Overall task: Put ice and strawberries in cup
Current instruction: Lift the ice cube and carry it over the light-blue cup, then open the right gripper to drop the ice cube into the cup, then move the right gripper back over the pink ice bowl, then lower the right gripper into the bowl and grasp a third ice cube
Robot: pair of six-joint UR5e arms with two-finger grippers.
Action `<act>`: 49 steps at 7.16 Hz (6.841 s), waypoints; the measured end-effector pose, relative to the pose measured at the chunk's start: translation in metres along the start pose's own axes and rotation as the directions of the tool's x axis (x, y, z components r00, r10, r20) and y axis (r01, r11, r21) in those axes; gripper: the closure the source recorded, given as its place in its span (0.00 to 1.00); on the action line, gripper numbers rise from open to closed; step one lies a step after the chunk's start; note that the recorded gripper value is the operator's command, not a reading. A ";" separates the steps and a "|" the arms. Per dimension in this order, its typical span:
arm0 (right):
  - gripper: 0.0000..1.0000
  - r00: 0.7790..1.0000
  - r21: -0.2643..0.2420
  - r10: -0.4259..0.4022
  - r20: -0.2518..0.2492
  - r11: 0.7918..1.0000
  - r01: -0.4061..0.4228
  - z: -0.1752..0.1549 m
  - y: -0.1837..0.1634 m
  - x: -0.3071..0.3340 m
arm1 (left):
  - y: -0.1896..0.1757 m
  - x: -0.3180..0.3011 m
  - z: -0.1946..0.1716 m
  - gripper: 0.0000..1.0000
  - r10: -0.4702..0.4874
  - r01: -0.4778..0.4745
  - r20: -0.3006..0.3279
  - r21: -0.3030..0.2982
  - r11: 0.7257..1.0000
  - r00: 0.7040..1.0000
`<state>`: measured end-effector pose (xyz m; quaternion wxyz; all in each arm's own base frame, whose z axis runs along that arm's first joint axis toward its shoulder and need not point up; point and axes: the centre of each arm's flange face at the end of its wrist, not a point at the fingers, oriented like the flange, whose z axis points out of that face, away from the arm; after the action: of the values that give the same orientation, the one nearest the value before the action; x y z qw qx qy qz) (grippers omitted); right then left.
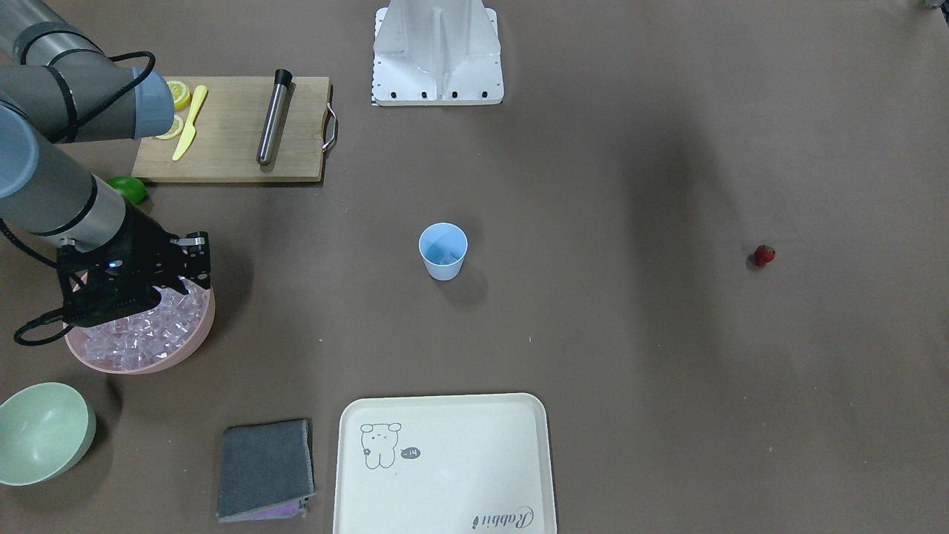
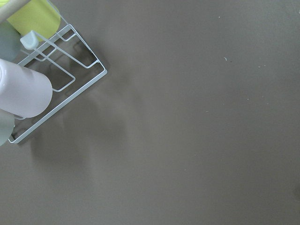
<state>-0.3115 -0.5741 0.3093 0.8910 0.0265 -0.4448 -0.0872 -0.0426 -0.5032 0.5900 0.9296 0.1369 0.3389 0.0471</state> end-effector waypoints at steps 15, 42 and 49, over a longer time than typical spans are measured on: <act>0.01 0.958 0.128 0.252 0.136 0.954 -0.269 0.107 0.045 -0.263 | 0.015 -0.010 0.010 0.02 -0.016 0.017 0.004 -0.026 1.000 1.000; 0.16 0.914 0.090 0.316 -0.253 0.949 -0.303 0.076 0.019 0.085 | -0.043 0.027 -0.011 0.02 0.060 -0.059 -0.009 0.043 0.997 0.998; 0.30 0.910 0.070 0.318 -0.267 0.948 -0.311 0.092 0.027 0.086 | -0.053 0.028 -0.012 0.02 0.065 -0.064 -0.009 0.049 0.997 0.998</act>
<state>-0.3303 -0.5607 0.4357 0.9460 -0.0219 -0.3163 0.0675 -0.0286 -0.5465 0.5486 0.9223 0.1700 0.3401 0.0696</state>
